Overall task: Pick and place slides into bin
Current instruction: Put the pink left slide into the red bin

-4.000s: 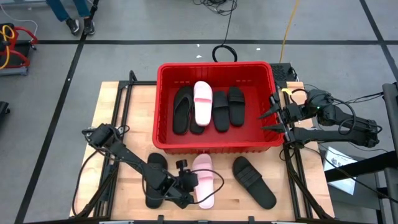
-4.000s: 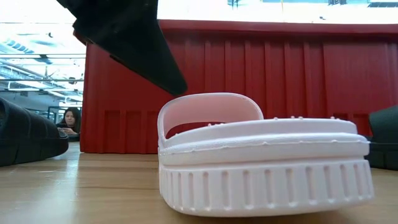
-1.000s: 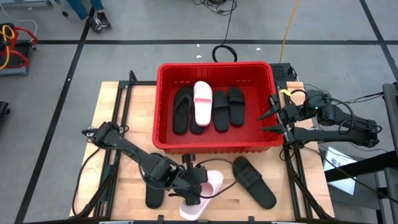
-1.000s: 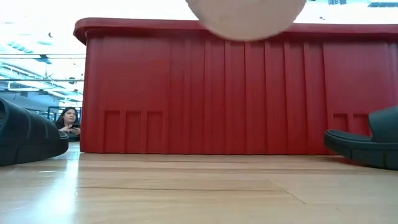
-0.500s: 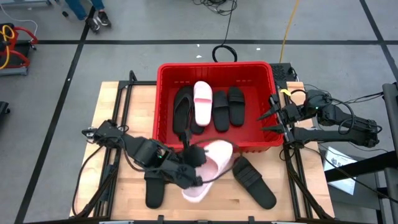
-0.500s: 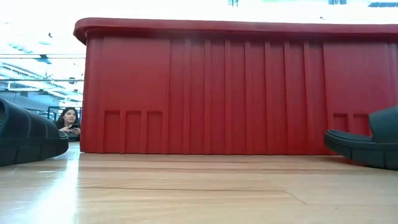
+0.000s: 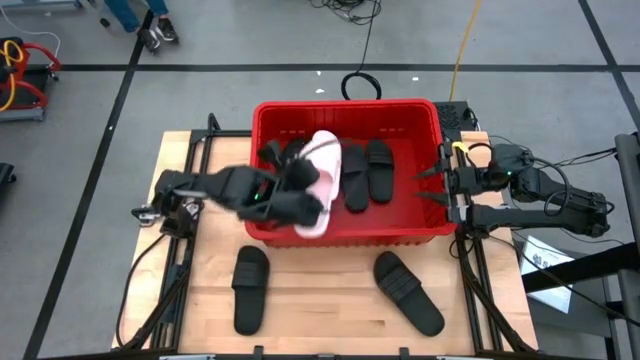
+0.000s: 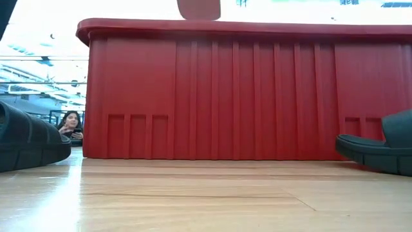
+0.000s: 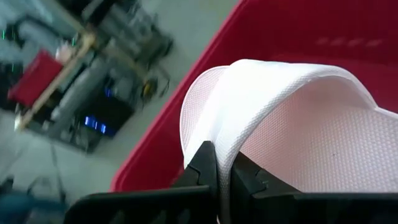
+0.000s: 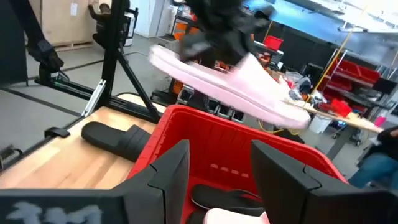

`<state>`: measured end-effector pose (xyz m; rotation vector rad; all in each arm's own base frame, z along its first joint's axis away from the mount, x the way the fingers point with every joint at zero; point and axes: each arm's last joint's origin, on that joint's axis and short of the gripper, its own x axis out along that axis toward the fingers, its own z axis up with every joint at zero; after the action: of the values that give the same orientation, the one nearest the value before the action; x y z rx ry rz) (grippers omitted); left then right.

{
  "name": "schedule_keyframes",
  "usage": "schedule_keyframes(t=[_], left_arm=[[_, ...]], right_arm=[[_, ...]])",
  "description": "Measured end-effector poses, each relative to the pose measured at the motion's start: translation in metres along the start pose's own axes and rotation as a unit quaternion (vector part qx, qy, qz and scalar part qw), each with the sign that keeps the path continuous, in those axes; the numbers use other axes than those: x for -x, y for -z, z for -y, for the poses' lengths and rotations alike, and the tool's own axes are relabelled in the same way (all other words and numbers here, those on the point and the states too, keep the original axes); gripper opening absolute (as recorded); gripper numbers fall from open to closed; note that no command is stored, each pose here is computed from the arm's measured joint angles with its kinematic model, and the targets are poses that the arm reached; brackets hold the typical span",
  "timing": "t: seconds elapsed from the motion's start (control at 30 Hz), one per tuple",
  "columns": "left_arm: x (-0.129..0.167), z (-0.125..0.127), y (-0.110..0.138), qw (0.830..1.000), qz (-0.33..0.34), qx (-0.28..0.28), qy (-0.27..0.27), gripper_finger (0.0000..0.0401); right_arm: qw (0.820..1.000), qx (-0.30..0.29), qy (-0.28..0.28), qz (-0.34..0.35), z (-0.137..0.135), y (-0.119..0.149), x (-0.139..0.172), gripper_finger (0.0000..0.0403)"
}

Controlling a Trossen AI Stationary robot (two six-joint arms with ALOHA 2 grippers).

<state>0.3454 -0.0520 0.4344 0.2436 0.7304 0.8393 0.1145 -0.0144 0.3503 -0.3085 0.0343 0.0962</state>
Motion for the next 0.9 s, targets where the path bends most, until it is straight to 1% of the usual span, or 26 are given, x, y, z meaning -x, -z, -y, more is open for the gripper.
schedule_keyframes(t=[0.17,0.33,0.47,0.57,0.7,0.8,0.9], left_arm=[[-0.038,-0.02,0.002,0.997,-0.069,0.02,-0.026,0.0],[-0.059,-0.029,0.005,0.994,-0.098,0.012,-0.046,0.0],[-0.077,-0.018,0.018,0.989,-0.139,-0.016,-0.038,0.0],[-0.089,-0.005,0.034,0.983,-0.17,-0.047,-0.046,0.0],[-0.105,0.01,0.057,0.972,-0.205,-0.09,-0.065,0.0],[-0.117,0.015,0.072,0.962,-0.229,-0.128,-0.077,0.0],[-0.129,0.017,0.085,0.953,-0.237,-0.157,-0.108,0.0]], right_arm=[[1.0,0.011,0.0,0.0,0.0,0.0,0.0,0.016],[1.0,0.012,0.0,0.0,0.0,0.0,0.0,0.016],[1.0,0.012,-0.001,-0.001,0.0,0.0,0.0,0.016],[1.0,0.012,-0.001,-0.001,0.0,0.0,0.0,0.016],[1.0,0.004,-0.001,-0.001,0.0,0.0,0.0,0.016],[1.0,0.003,-0.001,-0.001,0.0,0.0,0.0,0.016],[1.0,0.003,-0.001,-0.001,0.0,0.0,0.0,0.016]])
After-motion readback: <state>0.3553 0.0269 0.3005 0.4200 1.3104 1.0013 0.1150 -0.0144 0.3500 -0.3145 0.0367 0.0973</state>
